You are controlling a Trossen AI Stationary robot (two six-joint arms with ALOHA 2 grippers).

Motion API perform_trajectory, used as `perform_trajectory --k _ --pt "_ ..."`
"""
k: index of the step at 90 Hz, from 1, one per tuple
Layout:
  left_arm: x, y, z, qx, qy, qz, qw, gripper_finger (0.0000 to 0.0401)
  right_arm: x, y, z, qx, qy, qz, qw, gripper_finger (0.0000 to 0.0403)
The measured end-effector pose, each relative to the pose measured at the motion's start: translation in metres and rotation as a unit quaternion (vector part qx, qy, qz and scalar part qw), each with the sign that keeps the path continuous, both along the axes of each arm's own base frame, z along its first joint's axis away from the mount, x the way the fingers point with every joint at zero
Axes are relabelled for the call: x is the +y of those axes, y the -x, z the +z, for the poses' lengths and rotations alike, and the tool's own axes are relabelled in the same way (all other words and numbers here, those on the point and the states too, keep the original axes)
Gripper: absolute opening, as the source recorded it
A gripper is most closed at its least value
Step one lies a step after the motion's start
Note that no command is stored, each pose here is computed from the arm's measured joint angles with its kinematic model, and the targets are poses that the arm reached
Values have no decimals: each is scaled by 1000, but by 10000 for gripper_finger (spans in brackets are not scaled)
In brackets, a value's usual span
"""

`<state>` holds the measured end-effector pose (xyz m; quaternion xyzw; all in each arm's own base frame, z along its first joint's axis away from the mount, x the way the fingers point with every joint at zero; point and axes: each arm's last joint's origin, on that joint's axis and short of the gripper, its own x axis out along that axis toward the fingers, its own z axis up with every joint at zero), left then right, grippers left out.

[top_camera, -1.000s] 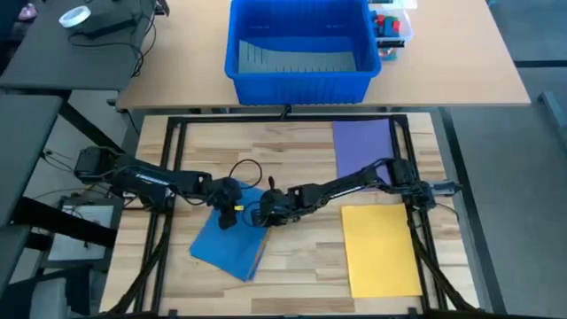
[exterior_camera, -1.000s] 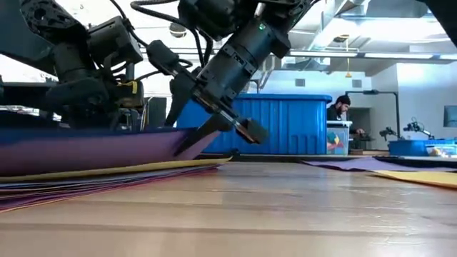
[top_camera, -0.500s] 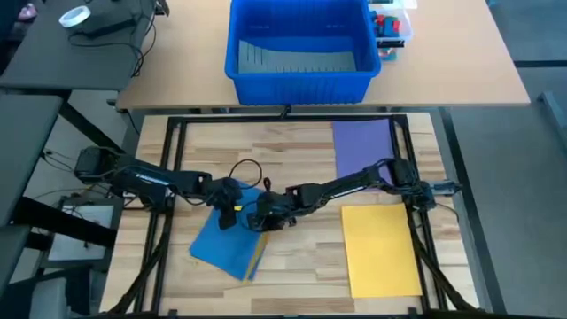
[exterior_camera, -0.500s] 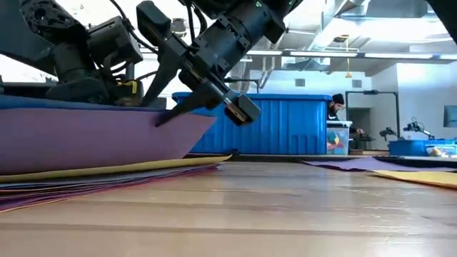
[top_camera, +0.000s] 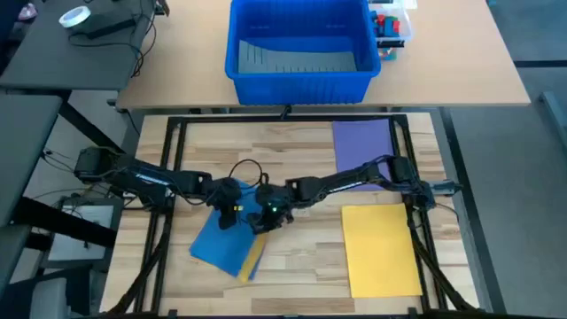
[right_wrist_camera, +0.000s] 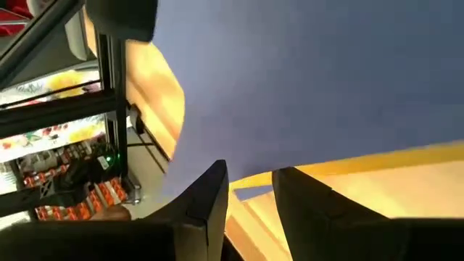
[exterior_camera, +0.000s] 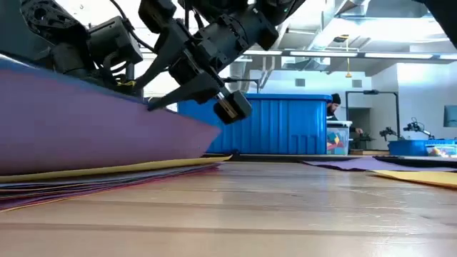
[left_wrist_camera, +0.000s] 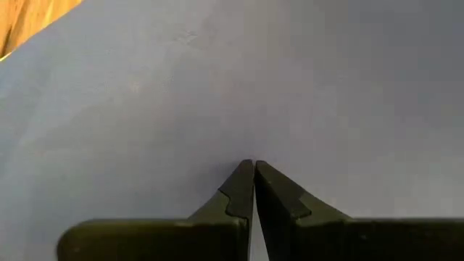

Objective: Organize paper
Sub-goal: Put the blue paper on the table

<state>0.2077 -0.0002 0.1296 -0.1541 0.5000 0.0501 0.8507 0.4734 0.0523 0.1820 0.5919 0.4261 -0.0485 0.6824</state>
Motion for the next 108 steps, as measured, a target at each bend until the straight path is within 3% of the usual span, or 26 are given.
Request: perform_trajectory --k 65,85,108 --pt "0 0 0 0 1 1 1000 0 1 -1 2 -27 -7 51 998 102" --pt "0 0 0 0 1 2 1000 0 3 3 -3 8 16 31 999 102" --pt "0 -1 0 -4 2 3 1000 0 9 21 -20 125 75 -35 989 102"
